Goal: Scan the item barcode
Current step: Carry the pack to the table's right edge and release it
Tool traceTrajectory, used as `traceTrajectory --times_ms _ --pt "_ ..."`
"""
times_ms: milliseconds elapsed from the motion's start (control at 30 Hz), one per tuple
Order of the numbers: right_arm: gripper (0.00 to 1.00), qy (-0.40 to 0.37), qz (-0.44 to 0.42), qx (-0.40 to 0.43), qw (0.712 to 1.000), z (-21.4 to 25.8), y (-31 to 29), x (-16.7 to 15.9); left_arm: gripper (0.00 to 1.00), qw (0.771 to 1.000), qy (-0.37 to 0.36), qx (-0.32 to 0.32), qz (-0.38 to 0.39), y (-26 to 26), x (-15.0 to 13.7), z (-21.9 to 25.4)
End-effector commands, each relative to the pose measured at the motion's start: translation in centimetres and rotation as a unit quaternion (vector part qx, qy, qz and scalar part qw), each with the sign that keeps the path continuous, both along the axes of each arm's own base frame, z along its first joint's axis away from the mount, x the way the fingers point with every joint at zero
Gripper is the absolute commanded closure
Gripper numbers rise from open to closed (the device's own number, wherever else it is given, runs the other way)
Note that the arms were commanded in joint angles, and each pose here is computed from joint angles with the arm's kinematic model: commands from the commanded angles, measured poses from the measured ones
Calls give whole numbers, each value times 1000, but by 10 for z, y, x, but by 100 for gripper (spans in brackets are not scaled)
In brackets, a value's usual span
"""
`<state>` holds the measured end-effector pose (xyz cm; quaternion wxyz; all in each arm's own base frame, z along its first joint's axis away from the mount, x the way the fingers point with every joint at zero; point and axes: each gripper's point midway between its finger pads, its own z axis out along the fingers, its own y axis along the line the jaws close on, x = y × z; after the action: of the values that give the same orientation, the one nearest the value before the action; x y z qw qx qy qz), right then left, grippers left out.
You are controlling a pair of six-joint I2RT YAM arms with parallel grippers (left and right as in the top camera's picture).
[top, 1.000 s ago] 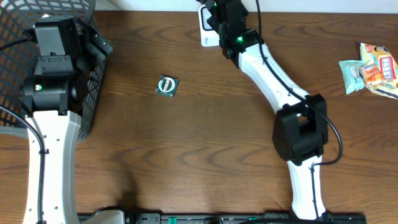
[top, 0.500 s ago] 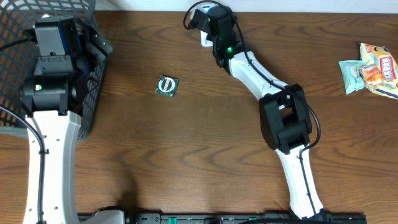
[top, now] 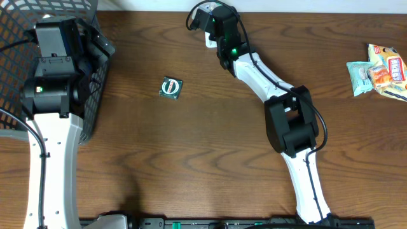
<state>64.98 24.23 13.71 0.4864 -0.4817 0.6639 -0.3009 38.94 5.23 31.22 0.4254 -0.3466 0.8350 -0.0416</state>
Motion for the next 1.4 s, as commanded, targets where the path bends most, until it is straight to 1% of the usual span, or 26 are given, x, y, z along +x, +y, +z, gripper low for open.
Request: traceTrajectory --times_ms 0,100,200,300,367,433,533,700,800,933,1067,1233,1367 --pt "99 -8 8 8 1000 14 7 -1 2 1000 -3 -3 7 2 -2 2" --pt "99 -15 -12 29 999 25 0 0 2 1000 -3 -4 7 2 -2 2" --pt "99 -33 -65 73 995 52 -24 1 2 1000 -3 -4 7 2 -2 2" --pt "99 -52 -126 107 985 83 -61 1 3 1000 -3 -4 7 2 -2 2" --pt "99 -54 -170 129 975 96 -91 -1 2 1000 -3 -4 7 2 -2 2" --pt "99 -45 -220 145 964 99 -122 -7 2 1000 -3 -4 7 2 -2 2" --pt "99 -9 -296 145 944 88 -177 -20 2 1000 -3 -4 7 2 -2 2" --pt "99 62 -430 139 890 49 -286 -54 2 1000 -3 -4 7 2 -2 2" --pt "99 94 -497 145 851 31 -345 -80 2 1000 -3 -4 7 2 -2 2" --pt "99 119 -562 145 806 19 -411 -112 2 1000 -3 -4 7 2 -2 2" --pt "99 109 -615 172 762 15 -465 -137 2 1000 -3 -4 7 2 -2 2" --pt "97 124 -625 213 740 5 -502 -153 2 1000 -3 -4 7 2 -2 2" --pt "94 106 -642 225 725 8 -532 -163 2 1000 -3 -3 7 2 -2 2"
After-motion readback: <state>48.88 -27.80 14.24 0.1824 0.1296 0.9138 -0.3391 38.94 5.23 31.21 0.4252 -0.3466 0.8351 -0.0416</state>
